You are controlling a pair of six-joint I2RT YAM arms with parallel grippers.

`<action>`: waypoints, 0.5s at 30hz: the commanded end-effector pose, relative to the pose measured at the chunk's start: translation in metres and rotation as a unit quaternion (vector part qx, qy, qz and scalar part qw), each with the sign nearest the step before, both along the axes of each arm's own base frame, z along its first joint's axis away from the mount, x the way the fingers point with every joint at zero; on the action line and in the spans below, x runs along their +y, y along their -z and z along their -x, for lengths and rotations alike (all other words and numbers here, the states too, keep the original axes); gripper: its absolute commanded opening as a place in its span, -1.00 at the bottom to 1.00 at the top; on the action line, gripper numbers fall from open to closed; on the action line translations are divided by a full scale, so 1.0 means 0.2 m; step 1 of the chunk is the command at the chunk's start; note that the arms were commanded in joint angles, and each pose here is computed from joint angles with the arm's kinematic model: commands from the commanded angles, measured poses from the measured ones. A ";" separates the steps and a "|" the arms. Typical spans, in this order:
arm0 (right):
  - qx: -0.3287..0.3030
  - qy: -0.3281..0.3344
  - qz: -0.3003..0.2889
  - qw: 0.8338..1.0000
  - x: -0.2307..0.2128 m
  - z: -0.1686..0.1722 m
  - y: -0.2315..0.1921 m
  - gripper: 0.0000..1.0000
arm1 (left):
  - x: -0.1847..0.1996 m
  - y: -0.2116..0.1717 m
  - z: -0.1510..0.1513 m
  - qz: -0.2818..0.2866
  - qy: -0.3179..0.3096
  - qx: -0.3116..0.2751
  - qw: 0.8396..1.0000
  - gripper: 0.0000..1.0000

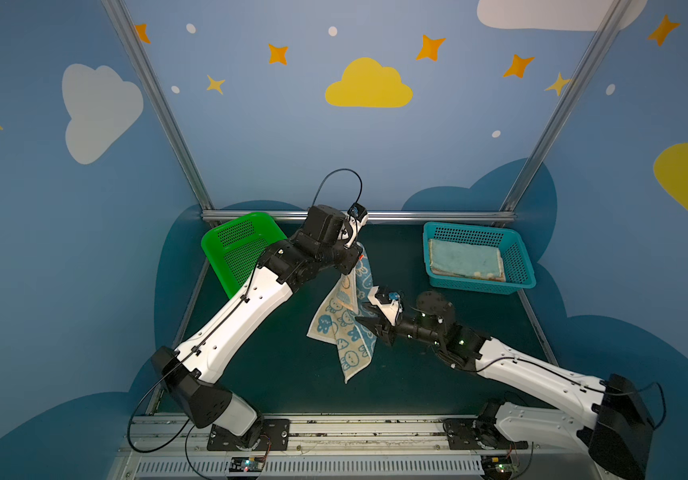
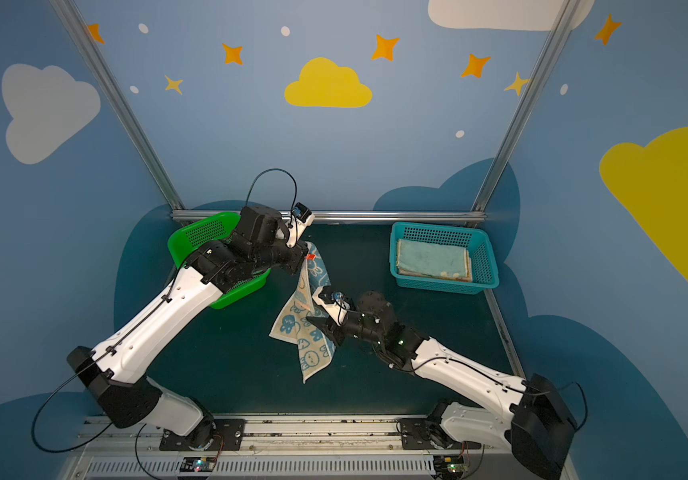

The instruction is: Fold and stack the towels

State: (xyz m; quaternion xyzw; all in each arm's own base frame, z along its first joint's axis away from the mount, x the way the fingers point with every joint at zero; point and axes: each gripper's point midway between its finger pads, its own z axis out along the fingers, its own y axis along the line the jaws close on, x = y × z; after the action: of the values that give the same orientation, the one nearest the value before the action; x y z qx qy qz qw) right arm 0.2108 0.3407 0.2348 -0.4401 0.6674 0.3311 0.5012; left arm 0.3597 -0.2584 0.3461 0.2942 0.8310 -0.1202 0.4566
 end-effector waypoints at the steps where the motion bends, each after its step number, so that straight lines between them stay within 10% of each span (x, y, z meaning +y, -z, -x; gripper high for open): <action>1: -0.023 0.032 -0.015 0.999 0.04 -0.09 -0.06 -0.20 | -0.01 -0.08 0.00 0.025 -0.004 -0.004 1.000 -0.93; 15: 0.002 0.106 0.032 0.994 -0.02 -0.21 0.04 -0.23 | -0.01 -0.08 0.01 0.020 -0.004 -0.008 1.000 -0.93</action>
State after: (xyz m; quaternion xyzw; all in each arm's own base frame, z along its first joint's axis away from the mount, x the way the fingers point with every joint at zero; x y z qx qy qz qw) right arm 0.2503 0.3415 0.2251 -0.3888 0.7193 0.2674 0.5098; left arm 0.3588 -0.2598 0.3483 0.2866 0.8333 -0.1271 0.4552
